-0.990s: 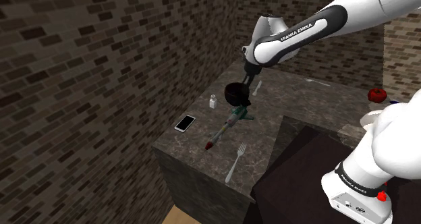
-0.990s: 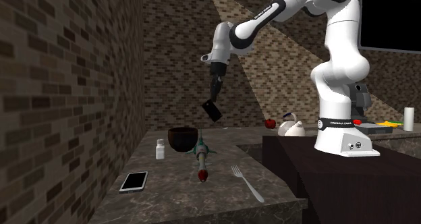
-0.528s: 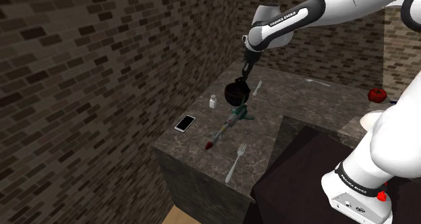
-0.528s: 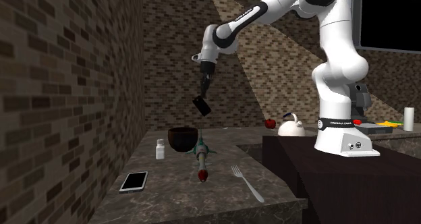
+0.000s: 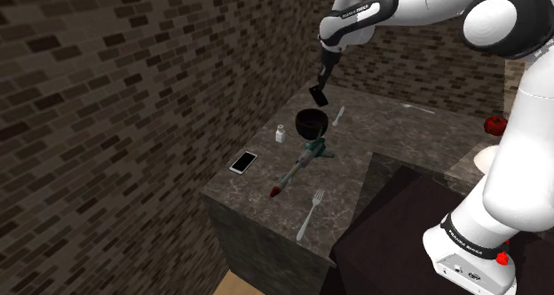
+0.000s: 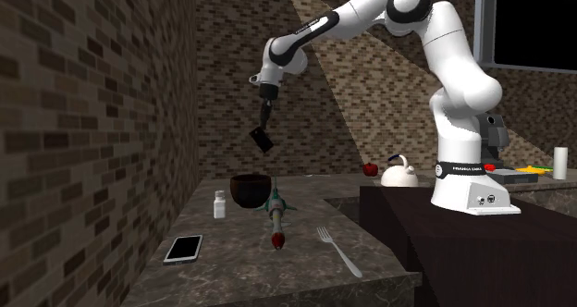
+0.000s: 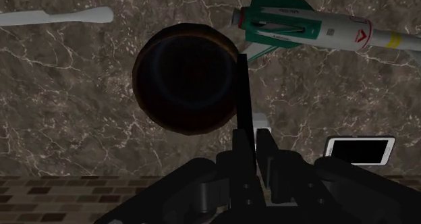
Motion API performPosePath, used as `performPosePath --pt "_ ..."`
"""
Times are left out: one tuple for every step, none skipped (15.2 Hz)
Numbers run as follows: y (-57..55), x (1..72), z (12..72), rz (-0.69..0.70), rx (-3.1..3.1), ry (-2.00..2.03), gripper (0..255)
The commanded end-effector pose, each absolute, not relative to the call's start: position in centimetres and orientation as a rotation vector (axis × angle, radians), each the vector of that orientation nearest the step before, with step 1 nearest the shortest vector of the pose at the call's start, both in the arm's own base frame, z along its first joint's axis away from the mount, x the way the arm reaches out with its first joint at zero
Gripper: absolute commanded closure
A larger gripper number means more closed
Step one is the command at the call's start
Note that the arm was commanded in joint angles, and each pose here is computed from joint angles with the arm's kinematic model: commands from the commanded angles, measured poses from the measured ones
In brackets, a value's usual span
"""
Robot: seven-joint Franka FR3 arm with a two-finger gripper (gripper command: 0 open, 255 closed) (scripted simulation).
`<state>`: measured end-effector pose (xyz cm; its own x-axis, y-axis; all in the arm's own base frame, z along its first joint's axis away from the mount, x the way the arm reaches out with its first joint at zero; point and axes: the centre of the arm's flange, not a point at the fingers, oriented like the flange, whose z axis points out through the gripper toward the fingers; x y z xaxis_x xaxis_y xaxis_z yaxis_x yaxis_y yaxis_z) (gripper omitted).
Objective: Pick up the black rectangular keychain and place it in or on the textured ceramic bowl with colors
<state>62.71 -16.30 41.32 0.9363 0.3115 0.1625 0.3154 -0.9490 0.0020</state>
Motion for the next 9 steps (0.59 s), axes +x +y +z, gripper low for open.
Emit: performPosePath --pt "-18.4 64.1 41.8 -0.251 -3.067 -0.499 255" --pt "-19.4 64.9 42.1 -0.251 -3.067 -0.499 255" --pt "-20.4 65.8 42.3 -0.251 -3.067 -0.499 255" --pt "-21.4 66.6 42.6 -0.251 -3.067 -0.499 255" --pt "-21.4 66.6 42.0 -0.251 -3.067 -0.499 255" --pt "-21.4 66.6 41.5 -0.251 -3.067 -0.499 255" --pt "-21.4 66.6 41.0 -0.251 -3.067 -0.498 255" --pt "-21.4 66.6 40.4 -0.251 -3.067 -0.499 255" --pt "-21.4 66.6 39.9 -0.251 -3.067 -0.499 255"
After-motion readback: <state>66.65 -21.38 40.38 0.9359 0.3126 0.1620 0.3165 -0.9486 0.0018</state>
